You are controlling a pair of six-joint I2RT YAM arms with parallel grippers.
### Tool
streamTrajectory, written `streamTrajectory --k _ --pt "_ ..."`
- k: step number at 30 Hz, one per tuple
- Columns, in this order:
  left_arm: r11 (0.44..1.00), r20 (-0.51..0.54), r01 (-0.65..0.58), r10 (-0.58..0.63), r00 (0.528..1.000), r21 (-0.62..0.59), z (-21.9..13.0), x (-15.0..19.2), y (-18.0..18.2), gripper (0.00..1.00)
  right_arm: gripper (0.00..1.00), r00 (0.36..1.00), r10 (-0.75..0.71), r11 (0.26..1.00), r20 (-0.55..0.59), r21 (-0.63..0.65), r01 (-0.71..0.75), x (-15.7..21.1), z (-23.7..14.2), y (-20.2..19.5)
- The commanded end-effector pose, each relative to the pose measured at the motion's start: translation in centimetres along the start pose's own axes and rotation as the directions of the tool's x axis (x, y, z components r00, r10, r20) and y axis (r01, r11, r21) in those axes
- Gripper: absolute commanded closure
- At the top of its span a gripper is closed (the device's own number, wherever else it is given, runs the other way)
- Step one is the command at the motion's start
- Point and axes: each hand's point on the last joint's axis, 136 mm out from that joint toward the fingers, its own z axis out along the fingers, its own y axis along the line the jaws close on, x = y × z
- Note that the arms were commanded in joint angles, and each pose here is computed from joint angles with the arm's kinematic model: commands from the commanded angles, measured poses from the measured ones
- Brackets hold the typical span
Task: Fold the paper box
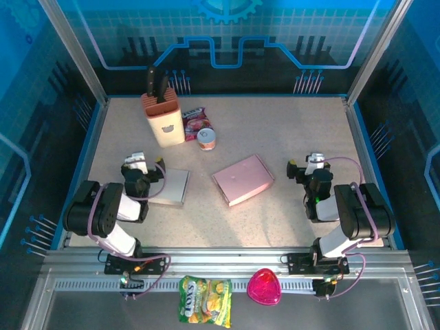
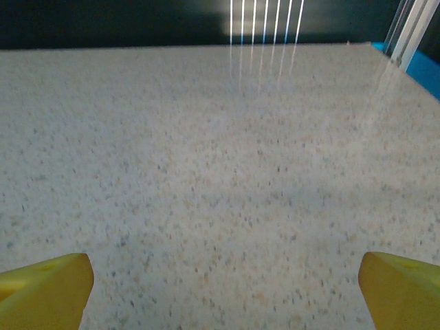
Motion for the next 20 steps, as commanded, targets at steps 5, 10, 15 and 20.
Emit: streamTrajectory --k 5,10,15,20 --pt "0.996 -0.041 0.018 -0.014 0.999 0.092 1.7 -1.4 -2.0 0.01 0.00 0.998 -0.061 0.998 -0.007 0.001 0.061 -2.8 2.3 1.5" --pt "0.996 -0.031 0.017 -0.015 0.999 0.089 1.5 -1.4 -1.9 0.01 0.00 0.997 -0.076 0.997 -0.016 0.003 0.076 -2.7 2.5 1.8" --pt "0.996 -0.028 0.019 -0.016 0.999 0.087 1.5 -1.4 -1.9 0.01 0.00 0.997 -0.077 0.997 -0.017 0.006 0.077 -2.8 2.6 1.8" --pt "0.996 -0.022 0.018 -0.017 1.000 0.091 1.4 -1.5 -1.9 0.01 0.00 0.997 -0.067 0.997 0.034 0.036 0.066 -2.8 1.4 1.3"
